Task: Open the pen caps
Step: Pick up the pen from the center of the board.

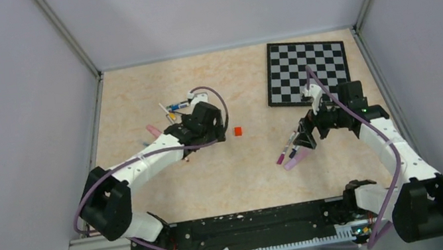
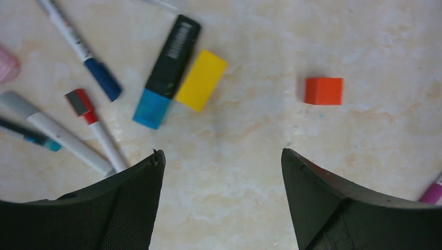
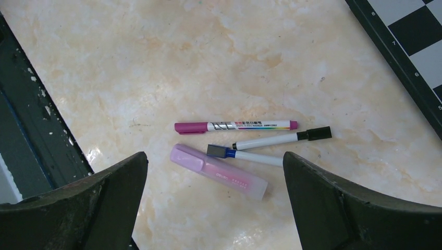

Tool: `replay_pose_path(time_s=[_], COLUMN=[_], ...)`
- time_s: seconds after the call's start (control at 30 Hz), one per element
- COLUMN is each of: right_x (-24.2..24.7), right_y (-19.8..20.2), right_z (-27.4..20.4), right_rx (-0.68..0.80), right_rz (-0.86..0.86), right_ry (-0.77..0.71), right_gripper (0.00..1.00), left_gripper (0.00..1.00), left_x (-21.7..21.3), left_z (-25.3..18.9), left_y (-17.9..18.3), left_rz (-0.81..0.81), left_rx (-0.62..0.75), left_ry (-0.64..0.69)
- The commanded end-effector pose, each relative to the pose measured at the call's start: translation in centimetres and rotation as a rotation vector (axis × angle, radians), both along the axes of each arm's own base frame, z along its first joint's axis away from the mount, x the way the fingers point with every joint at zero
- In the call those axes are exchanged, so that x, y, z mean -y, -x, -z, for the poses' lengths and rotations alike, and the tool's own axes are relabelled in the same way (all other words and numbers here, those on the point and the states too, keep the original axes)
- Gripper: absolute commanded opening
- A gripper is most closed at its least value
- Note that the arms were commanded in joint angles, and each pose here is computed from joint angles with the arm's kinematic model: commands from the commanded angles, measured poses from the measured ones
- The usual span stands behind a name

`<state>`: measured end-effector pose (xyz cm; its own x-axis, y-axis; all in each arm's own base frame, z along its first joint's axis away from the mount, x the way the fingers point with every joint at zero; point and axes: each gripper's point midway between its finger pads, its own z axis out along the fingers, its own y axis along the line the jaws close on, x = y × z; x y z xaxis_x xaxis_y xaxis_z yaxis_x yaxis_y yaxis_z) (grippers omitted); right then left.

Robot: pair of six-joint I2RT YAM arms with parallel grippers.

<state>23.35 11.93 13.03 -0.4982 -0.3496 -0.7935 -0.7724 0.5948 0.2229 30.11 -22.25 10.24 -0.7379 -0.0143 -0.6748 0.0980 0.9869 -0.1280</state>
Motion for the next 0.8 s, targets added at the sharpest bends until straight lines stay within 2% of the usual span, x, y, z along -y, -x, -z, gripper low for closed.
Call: replay_pose_path(time_s=[0.0,0.13,0.33,0.47,0.77], right_x=[0.0,0.0,0.1,0.2,0.9], right_y=[-1.1,-1.2,-1.2,-1.3,-2.1], right_z=[-0.7,-0.6,-0.3,-0.1,-0.6], right_rx=[0.061,0.053,0.049,0.047,0.059], right_rz=[-0.008,-0.007,-0.002,0.003,0.046], right_ry=[-0.002,-0.002,0.004,0.011,0.027], right_gripper=[0.99,0.99,0.99,0.99,0.99], left_gripper=[0.82,0.75,0.69,0.66,0.66], left_x=[-6.5,-10.6,-13.2,-13.4,-12.9], left_z=[-0.9,-0.8,-0.4,0.5,0.7], left_y=[-0.4,-1.0,-1.8,-2.3,-2.6], left_rz=[-0.150,-0.226,-0.283,-0.302,-0.292], left_rx=[0.016,0.031,0.023,-0.019,-0.030], left_ry=[-0.042,0.020,-0.009,-0.006,0.025])
